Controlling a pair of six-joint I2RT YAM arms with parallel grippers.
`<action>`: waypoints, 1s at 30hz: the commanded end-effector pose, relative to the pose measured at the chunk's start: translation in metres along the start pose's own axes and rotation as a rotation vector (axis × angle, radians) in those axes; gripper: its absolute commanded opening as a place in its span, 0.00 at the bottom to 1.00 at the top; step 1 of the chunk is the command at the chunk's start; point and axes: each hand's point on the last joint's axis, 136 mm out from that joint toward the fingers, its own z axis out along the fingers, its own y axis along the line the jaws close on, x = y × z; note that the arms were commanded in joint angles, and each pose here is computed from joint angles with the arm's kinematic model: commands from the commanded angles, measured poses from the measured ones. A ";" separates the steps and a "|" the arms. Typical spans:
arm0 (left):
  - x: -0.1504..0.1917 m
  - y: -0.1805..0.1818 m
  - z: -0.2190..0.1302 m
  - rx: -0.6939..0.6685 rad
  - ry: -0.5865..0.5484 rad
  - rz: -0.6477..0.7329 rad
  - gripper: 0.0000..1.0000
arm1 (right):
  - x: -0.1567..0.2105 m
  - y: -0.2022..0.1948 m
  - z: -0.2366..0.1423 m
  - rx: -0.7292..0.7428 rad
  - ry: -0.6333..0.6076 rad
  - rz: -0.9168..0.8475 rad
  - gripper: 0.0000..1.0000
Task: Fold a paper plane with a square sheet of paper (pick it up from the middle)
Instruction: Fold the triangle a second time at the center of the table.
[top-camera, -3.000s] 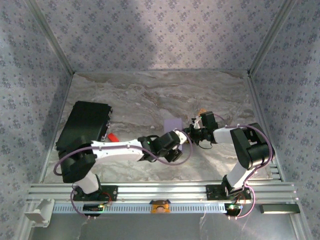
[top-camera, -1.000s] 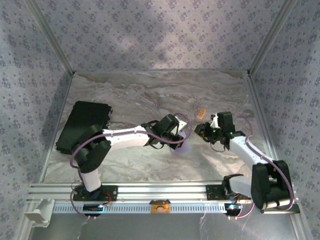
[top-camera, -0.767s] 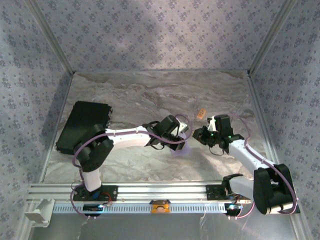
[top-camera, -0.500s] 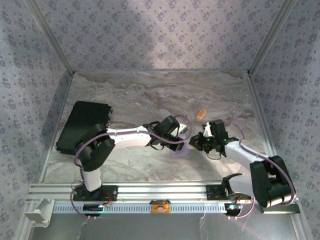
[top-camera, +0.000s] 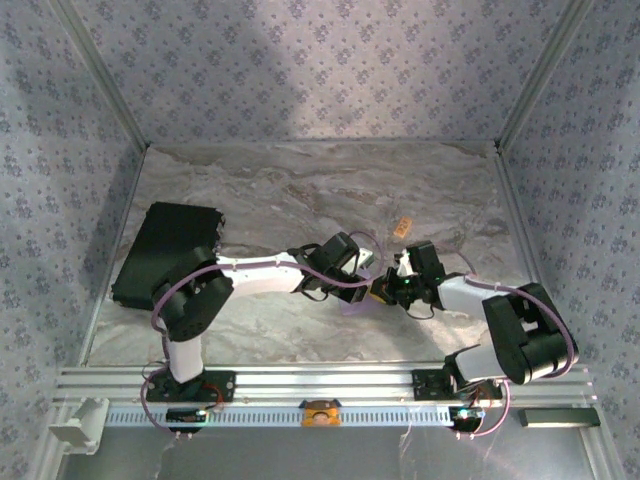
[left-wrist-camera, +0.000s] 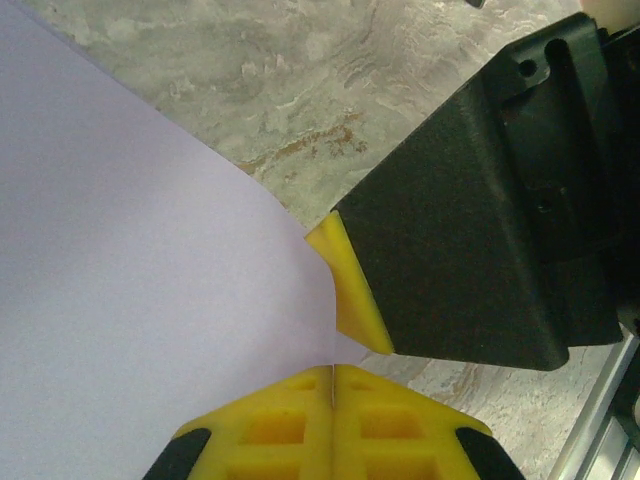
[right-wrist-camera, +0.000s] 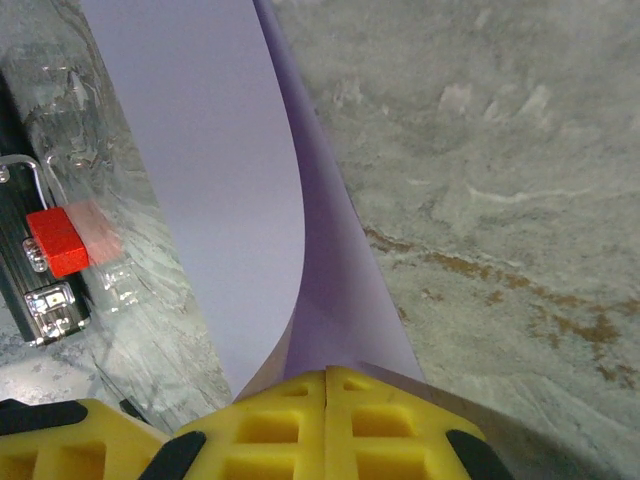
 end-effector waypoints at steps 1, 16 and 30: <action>-0.003 0.001 0.000 -0.001 -0.004 -0.014 0.00 | 0.000 -0.002 0.001 0.008 -0.006 0.003 0.02; -0.001 0.024 0.001 0.007 0.000 -0.080 0.00 | 0.005 -0.034 0.001 0.150 0.021 -0.014 0.01; 0.006 0.054 0.005 -0.089 0.018 -0.088 0.01 | 0.003 -0.030 -0.002 0.140 0.012 -0.022 0.01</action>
